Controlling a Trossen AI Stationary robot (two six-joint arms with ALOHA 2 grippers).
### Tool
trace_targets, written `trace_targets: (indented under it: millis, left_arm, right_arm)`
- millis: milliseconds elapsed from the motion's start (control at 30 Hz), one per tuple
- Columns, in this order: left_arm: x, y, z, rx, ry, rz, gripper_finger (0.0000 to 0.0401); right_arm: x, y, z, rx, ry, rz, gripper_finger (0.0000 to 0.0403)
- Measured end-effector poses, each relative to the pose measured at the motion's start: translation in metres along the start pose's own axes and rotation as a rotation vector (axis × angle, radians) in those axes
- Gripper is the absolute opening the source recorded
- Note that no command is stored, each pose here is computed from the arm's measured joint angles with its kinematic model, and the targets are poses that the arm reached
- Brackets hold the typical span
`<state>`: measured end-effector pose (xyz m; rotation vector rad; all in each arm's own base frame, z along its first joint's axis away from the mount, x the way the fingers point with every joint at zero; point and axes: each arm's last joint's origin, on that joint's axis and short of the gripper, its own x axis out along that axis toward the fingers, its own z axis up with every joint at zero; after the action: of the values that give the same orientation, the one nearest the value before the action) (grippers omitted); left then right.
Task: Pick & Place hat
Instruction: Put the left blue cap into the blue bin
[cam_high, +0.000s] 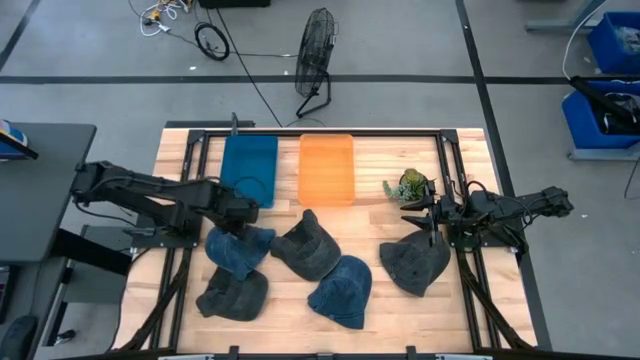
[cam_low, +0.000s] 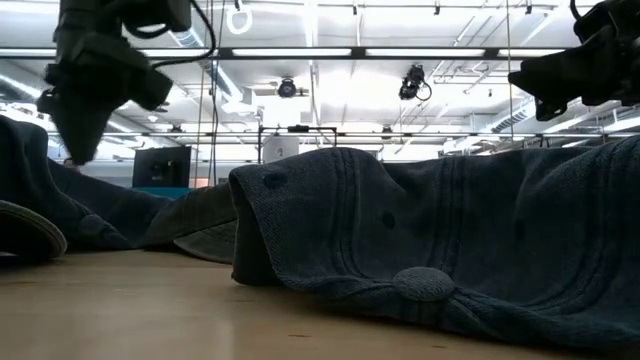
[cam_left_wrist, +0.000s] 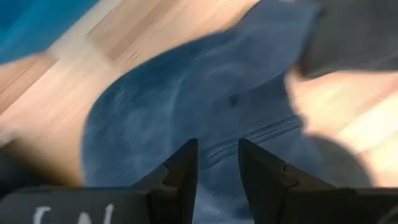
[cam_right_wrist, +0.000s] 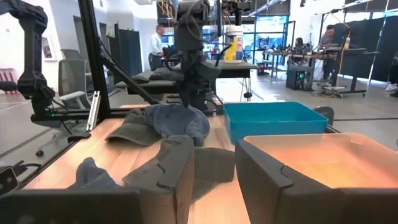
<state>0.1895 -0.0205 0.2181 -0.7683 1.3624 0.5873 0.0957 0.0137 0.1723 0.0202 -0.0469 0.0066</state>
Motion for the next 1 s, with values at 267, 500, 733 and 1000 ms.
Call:
trace_targets:
  millis: [267, 500, 733, 1000]
  left_arm:
    - [0.011, -0.001, -0.005, 0.02, 0.075, 0.114, 0.0117]
    - [0.012, -0.006, -0.005, 0.04, 0.056, 0.078, 0.0117]
    - [0.012, -0.007, -0.006, 0.046, 0.056, 0.077, 0.0117]
    - [0.029, 0.005, -0.013, 0.045, 0.102, 0.126, 0.0048]
  right_arm:
    - [0.0, 0.0, 0.0, -0.001, 0.0, 0.0, 0.0121]
    - [0.0, 0.0, 0.0, -0.005, 0.0, 0.0, 0.0121]
    - [0.0, 0.0, 0.0, -0.006, 0.0, 0.0, 0.0121]
    - [0.0, 0.0, 0.0, -0.006, 0.0, 0.0, 0.0121]
